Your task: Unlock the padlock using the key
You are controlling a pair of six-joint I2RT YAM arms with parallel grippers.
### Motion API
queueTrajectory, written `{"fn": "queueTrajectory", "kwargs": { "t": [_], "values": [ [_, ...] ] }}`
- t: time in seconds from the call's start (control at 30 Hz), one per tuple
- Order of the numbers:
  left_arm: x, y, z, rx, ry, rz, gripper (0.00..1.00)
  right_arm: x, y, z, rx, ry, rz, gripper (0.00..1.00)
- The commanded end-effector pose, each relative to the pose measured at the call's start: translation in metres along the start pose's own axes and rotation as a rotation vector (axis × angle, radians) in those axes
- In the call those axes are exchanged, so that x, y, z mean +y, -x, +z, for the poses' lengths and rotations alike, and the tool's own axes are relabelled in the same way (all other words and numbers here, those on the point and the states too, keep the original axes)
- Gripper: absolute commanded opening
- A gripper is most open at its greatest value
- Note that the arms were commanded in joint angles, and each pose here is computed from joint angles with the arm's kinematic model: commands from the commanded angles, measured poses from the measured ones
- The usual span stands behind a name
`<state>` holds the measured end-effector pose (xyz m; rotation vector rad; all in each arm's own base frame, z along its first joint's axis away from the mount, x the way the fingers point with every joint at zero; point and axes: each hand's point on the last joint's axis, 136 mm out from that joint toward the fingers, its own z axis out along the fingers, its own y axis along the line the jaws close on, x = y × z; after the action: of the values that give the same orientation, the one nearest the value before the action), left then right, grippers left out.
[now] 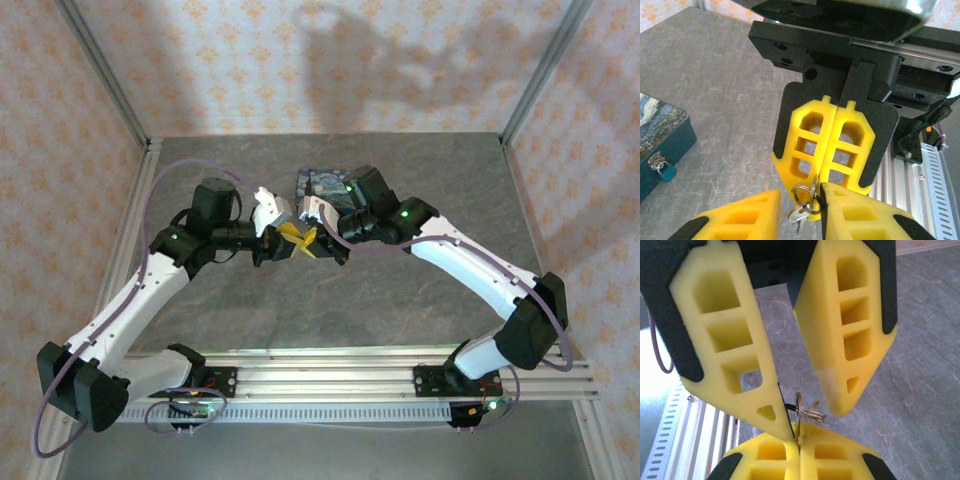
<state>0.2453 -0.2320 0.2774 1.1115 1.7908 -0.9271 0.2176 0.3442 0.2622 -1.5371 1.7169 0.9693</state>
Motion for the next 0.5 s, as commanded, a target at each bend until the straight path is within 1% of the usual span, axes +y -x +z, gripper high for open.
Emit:
{"fn": "queueTrajectory", "kwargs": {
  "t": [0.0,0.23,0.3,0.37,0.47],
  "values": [
    [-0.007,0.0166,-0.0026,-0.035,-0.033,0.021,0.24,0.0074,0.0014,-0.0004,-0.007,0.036,-0.013,0.0],
    [-0.0067,0.0187,-0.0024,-0.038,-0.036,0.023,0.25,0.007,-0.0012,0.0028,0.004,0.048,-0.006,0.0],
    [-0.0077,0.0186,-0.0024,-0.036,-0.043,0.025,0.16,0.0064,-0.0021,0.0037,0.006,0.049,-0.004,0.0],
    [-0.0088,0.0177,-0.002,-0.027,-0.053,0.024,0.0,0.0054,-0.0014,0.0031,0.005,0.044,-0.004,0.0],
    [-0.0091,0.0137,-0.0008,-0.005,-0.063,0.02,0.0,0.001,0.0037,0.0025,-0.016,0.025,0.014,0.0]
  ]
}}
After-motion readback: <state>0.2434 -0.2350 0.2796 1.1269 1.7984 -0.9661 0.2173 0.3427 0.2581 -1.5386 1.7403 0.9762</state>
